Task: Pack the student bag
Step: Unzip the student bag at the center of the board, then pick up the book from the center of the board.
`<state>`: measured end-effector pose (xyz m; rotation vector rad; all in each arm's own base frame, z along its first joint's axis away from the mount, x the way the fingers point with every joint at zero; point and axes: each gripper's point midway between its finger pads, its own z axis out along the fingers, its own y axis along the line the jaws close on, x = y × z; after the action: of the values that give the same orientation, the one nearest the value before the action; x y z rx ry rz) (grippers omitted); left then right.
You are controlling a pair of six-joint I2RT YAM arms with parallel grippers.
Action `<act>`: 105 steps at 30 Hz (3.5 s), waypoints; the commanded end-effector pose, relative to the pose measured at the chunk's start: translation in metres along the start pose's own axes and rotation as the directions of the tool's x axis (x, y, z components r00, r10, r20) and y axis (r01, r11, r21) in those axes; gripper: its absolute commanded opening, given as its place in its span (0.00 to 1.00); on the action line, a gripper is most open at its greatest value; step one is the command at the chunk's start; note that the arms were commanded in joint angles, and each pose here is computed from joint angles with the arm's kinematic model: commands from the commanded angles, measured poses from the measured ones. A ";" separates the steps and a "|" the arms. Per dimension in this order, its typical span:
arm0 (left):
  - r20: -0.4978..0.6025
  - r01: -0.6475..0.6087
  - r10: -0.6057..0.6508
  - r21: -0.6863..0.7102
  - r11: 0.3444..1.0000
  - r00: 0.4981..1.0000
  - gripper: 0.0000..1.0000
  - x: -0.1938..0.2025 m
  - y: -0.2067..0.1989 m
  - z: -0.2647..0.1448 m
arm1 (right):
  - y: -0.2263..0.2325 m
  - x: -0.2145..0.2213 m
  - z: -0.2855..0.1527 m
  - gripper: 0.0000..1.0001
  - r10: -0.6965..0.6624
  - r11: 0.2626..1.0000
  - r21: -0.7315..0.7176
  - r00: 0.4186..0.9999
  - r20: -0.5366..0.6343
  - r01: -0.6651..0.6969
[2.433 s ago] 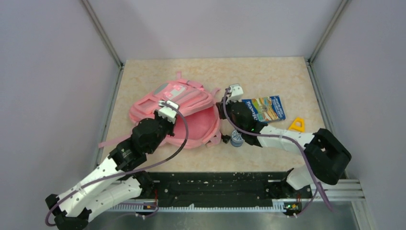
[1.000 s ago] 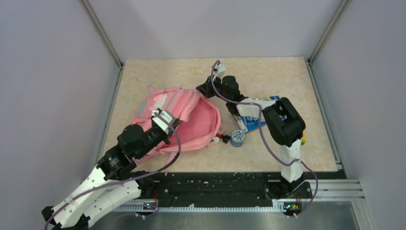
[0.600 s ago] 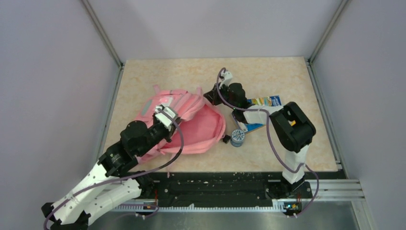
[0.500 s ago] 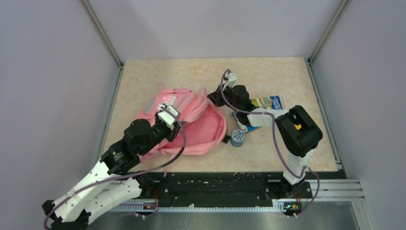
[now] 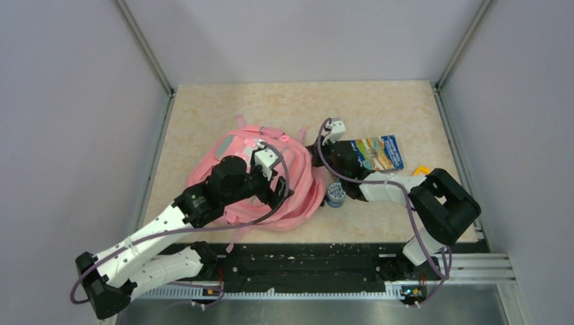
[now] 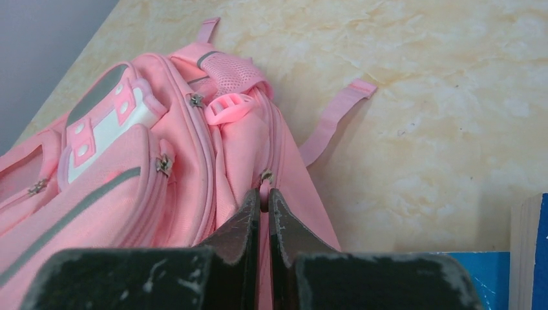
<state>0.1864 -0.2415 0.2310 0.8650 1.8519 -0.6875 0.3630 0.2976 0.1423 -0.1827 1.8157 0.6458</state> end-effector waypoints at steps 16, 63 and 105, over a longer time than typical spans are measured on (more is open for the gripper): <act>0.025 0.041 -0.034 -0.363 0.931 0.999 0.93 -0.010 0.024 0.082 | 0.013 -0.027 -0.014 0.00 0.008 1.000 -0.018 0.995 0.101 -0.006; 0.120 -0.073 0.124 -0.359 0.931 0.985 0.00 -0.069 0.038 -0.043 | 0.037 -0.032 0.050 0.17 -0.117 0.990 -0.080 0.993 0.003 0.117; 0.250 0.229 -0.114 -0.495 0.838 0.961 0.00 -0.042 0.123 -0.045 | -0.285 0.011 -0.124 0.97 0.495 0.841 0.371 0.838 -0.231 -0.395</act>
<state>0.2668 -0.1398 0.2436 0.3030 1.9088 -0.2740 0.3651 -0.0195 0.0483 0.4548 2.3379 0.5039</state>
